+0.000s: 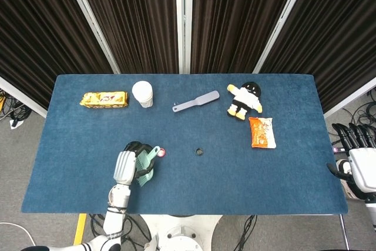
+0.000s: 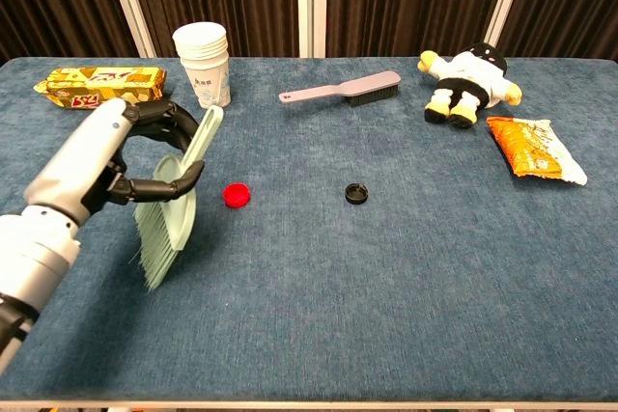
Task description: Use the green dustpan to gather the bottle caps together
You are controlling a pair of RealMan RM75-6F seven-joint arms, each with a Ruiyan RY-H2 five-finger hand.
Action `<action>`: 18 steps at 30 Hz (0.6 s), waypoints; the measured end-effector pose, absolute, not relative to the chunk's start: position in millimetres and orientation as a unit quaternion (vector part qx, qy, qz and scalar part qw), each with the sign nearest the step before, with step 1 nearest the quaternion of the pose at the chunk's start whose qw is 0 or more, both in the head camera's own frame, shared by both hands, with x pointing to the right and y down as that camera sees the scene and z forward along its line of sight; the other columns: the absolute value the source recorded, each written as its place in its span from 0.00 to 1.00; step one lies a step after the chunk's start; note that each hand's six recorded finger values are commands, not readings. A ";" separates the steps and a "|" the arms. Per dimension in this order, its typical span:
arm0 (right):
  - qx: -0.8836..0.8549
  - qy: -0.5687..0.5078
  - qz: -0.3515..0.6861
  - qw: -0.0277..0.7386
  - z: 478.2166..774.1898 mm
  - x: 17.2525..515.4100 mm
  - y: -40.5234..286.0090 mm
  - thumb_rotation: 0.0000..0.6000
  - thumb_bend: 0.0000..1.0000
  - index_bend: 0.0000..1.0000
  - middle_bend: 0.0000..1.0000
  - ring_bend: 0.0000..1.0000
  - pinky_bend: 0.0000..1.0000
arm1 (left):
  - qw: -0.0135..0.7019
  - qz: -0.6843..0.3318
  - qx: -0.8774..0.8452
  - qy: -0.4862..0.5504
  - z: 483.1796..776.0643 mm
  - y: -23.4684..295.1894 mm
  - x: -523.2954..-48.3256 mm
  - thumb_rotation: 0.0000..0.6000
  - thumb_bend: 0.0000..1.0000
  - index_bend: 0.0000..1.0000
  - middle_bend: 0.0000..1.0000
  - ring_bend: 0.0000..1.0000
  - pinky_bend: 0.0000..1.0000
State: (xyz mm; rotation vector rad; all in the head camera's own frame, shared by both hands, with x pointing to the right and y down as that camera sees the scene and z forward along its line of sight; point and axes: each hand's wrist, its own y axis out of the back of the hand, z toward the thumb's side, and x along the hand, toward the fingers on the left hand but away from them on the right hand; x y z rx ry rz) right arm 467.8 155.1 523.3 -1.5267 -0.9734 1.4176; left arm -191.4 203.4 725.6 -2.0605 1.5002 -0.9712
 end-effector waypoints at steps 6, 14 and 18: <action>-0.603 -0.388 0.565 0.408 522.2 469.5 156.0 1.00 0.10 0.00 0.09 0.00 0.00 | 0.205 -0.337 -0.746 0.538 734.1 191.7 -174.4 1.00 0.47 0.47 0.58 0.38 0.26; -0.601 -0.389 0.567 0.406 522.5 472.3 156.7 1.00 0.10 0.00 0.09 0.00 0.00 | 0.212 -0.323 -0.755 0.530 741.4 166.6 -140.7 1.00 0.47 0.47 0.58 0.38 0.26; -0.599 -0.391 0.568 0.406 521.0 474.2 157.2 1.00 0.10 0.00 0.09 0.00 0.00 | 0.223 -0.325 -0.757 0.521 746.7 152.9 -126.9 1.00 0.47 0.47 0.58 0.38 0.26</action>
